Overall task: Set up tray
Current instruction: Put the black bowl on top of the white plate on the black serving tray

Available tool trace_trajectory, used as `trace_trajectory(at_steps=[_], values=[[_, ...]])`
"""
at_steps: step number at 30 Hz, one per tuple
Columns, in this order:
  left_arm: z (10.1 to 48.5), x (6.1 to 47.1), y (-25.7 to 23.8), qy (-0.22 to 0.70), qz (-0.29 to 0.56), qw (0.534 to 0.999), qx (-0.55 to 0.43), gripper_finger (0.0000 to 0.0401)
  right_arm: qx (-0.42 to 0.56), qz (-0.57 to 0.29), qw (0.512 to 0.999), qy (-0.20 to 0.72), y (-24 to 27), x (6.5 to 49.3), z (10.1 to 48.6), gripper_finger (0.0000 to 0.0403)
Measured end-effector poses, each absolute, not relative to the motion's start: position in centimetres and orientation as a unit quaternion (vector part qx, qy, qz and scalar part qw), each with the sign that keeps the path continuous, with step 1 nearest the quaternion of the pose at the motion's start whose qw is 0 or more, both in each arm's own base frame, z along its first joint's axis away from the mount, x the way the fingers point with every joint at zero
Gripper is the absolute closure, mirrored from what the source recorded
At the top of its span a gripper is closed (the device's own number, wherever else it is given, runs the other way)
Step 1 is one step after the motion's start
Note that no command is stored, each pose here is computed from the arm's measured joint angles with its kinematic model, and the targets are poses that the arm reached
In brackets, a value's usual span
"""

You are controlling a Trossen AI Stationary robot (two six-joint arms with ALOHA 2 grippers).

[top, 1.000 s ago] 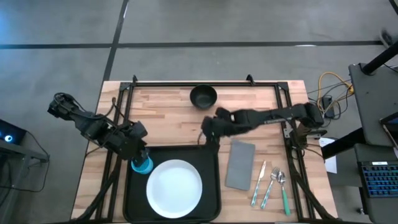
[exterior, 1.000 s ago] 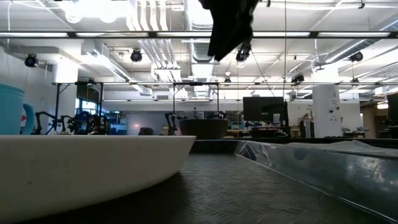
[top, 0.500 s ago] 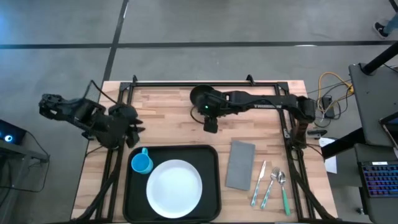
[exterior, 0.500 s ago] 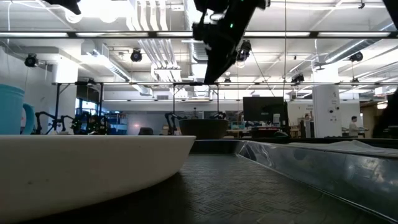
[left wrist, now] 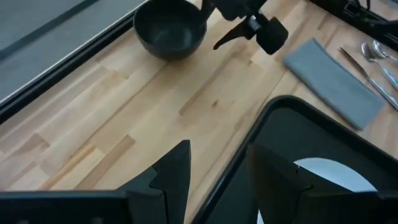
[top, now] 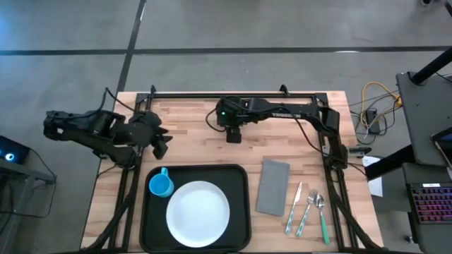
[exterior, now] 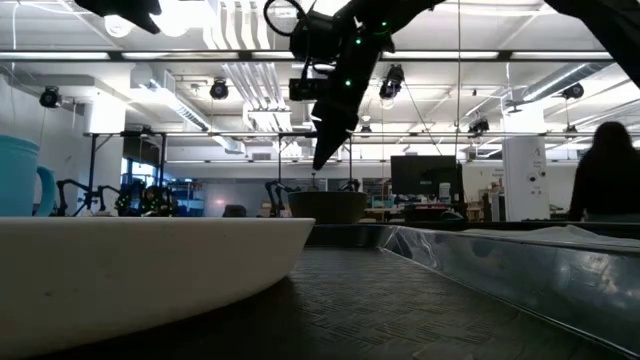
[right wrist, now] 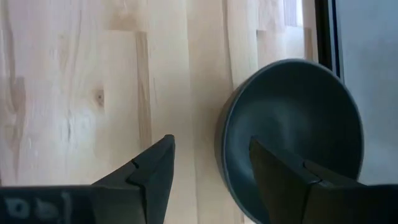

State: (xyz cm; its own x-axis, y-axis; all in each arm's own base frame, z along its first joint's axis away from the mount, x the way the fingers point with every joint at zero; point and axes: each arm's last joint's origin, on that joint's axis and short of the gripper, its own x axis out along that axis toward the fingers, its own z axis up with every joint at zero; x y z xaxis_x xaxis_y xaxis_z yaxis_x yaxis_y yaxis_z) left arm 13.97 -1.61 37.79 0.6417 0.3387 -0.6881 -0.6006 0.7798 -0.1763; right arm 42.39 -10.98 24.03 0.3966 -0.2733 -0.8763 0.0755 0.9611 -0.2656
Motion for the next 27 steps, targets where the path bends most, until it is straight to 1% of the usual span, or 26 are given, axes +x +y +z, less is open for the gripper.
trace_trajectory(at_steps=[3, 8, 15, 18, 20, 22, 27], values=[[37.5, 14.8, -1.4, 0.334, 0.281, 0.877, -0.200, 0.0264, -0.087, -0.103, 0.831, 0.539, -11.7, 42.5, 23.8, 0.0209], [37.1, 15.6, -1.2, 0.343, 0.294, 0.869, -0.200, 0.0264, -0.065, -0.090, 0.824, 0.556, -12.6, 42.8, 22.0, 0.0209], [37.0, 15.7, -1.2, 0.345, 0.297, 0.868, -0.200, 0.0264, -0.051, -0.090, 0.809, 0.578, -13.4, 43.1, 19.6, 0.0209], [37.1, 15.7, -1.2, 0.344, 0.296, 0.868, -0.200, 0.0264, -0.037, -0.101, 0.812, 0.574, -13.4, 43.2, 19.7, 0.0212], [37.1, 15.7, -1.2, 0.344, 0.296, 0.868, -0.200, 0.0264, -0.028, -0.107, 0.813, 0.572, -13.4, 43.2, 19.7, 0.0222], [37.1, 15.7, -1.2, 0.344, 0.297, 0.868, -0.200, 0.0265, -0.021, -0.112, 0.812, 0.573, -13.6, 43.1, 19.7, 0.0242], [37.0, 15.7, -1.2, 0.346, 0.294, 0.869, -0.195, 0.0265, -0.018, -0.118, 0.811, 0.572, -13.9, 43.0, 19.6, 0.0315]])
